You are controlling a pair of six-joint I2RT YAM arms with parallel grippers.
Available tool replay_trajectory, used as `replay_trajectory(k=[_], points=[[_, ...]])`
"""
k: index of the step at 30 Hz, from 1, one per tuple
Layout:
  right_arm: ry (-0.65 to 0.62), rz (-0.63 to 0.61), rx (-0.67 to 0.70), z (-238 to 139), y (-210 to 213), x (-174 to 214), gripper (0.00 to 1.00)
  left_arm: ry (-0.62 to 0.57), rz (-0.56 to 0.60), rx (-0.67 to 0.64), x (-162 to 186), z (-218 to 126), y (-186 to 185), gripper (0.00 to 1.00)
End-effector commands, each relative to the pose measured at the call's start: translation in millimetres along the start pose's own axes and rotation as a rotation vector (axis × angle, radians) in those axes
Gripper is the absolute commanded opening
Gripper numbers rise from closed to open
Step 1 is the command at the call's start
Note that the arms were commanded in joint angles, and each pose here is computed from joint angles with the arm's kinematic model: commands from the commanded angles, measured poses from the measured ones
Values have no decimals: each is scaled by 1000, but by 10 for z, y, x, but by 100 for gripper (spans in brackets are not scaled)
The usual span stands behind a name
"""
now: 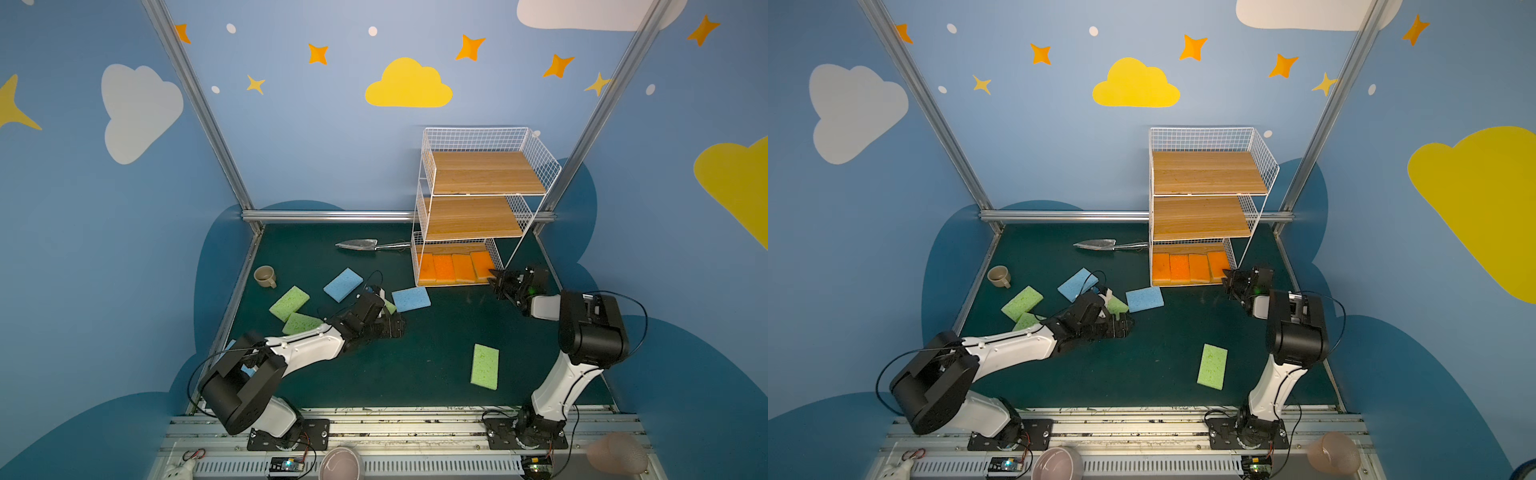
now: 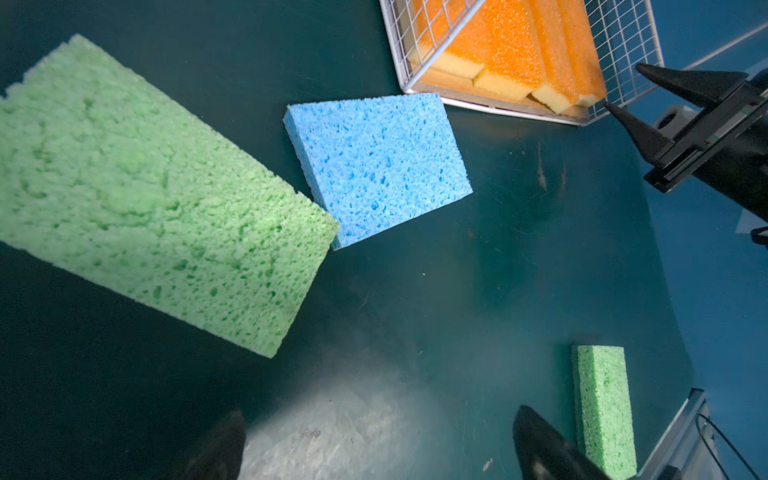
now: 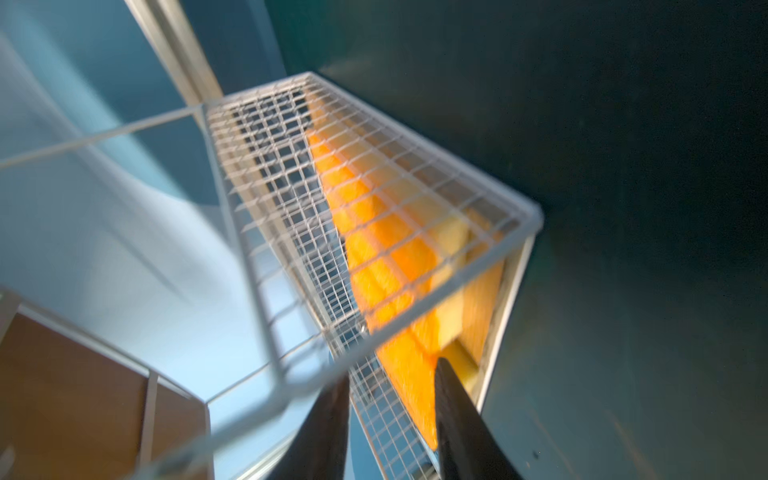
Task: Place and organize the cleaning sponges onto the shelf
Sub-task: 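Carry the orange sponge into the bottom shelf beside the others with the right gripper, then release the orange sponge and withdraw the right gripper toward the green sponge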
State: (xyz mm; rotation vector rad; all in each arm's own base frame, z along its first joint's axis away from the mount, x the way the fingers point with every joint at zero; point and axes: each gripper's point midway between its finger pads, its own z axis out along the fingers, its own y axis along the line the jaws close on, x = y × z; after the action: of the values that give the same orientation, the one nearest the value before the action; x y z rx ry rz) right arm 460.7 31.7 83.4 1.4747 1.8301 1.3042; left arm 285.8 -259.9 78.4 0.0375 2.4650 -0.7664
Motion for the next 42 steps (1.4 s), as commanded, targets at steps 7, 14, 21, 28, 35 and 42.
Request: replay_trajectory(k=[7,14,21,28,35,42], points=[[32,-169,54,-514,-247,511,19,-26,14,-4,5,-215,38,99],[51,-358,107,-543,-286,1087,0,-31,13,-40,52,-311,134,100],[176,-461,91,-280,-70,1406,0,-17,0,-82,162,-381,277,100],[362,-676,232,-139,-339,1841,27,-9,7,-99,189,-448,339,100],[465,-664,228,-159,-606,1972,33,-3,-52,-130,73,-343,516,96],[500,-684,216,-293,-664,2024,33,-18,-107,-184,-70,-126,717,92]])
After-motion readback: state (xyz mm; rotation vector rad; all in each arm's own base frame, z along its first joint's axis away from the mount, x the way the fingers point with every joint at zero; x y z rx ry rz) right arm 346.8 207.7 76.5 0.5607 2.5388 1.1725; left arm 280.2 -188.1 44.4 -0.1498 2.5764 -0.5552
